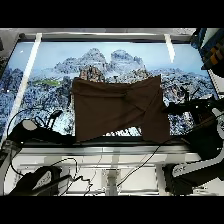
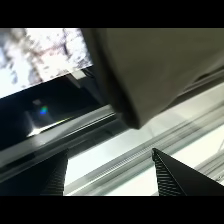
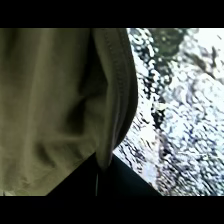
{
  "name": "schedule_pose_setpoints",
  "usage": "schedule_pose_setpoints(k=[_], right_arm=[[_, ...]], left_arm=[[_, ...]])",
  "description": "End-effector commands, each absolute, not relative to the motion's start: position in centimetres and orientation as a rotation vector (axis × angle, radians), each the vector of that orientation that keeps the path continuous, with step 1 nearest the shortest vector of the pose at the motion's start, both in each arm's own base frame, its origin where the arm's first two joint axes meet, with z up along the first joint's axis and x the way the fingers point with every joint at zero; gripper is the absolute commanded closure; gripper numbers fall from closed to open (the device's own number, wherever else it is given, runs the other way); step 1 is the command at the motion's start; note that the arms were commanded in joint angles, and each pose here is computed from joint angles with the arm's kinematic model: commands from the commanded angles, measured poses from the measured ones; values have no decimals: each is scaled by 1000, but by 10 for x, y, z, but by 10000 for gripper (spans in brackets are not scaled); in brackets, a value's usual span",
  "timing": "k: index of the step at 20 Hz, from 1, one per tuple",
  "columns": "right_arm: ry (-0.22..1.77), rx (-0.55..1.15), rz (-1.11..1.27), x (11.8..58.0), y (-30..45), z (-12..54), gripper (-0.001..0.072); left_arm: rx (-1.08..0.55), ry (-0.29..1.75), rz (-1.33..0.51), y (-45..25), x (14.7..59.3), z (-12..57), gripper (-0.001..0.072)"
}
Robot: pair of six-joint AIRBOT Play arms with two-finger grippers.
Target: Fold the clothes and pants, and hang the long-sleeved shirts on hangers.
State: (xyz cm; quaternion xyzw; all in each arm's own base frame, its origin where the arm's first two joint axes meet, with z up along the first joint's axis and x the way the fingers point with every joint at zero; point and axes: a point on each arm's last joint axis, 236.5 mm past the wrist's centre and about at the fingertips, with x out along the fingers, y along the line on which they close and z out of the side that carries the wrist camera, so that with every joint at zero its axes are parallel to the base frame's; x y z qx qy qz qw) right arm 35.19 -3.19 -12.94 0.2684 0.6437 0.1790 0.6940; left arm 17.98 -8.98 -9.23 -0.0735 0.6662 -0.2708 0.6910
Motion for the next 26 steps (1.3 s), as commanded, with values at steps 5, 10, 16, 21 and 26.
schedule_pose_setpoints(k=[5,10,16,21,26], right_arm=[[1436,604,399,353,-31,-129,694],[1437,604,400,352,-31,-129,694],[1451,621,426,348,-26,-125,694],[1316,690,522,366,-4,-75,695],[886,600,611,399,17,72,695]], left_arm=[[-44,1471,-663,-109,187,-111,87],[-57,1477,-618,-112,202,-139,235],[-85,1457,-619,-118,214,-133,690],[-15,1307,-678,-124,280,-67,692],[83,1033,-651,-99,368,67,692]])
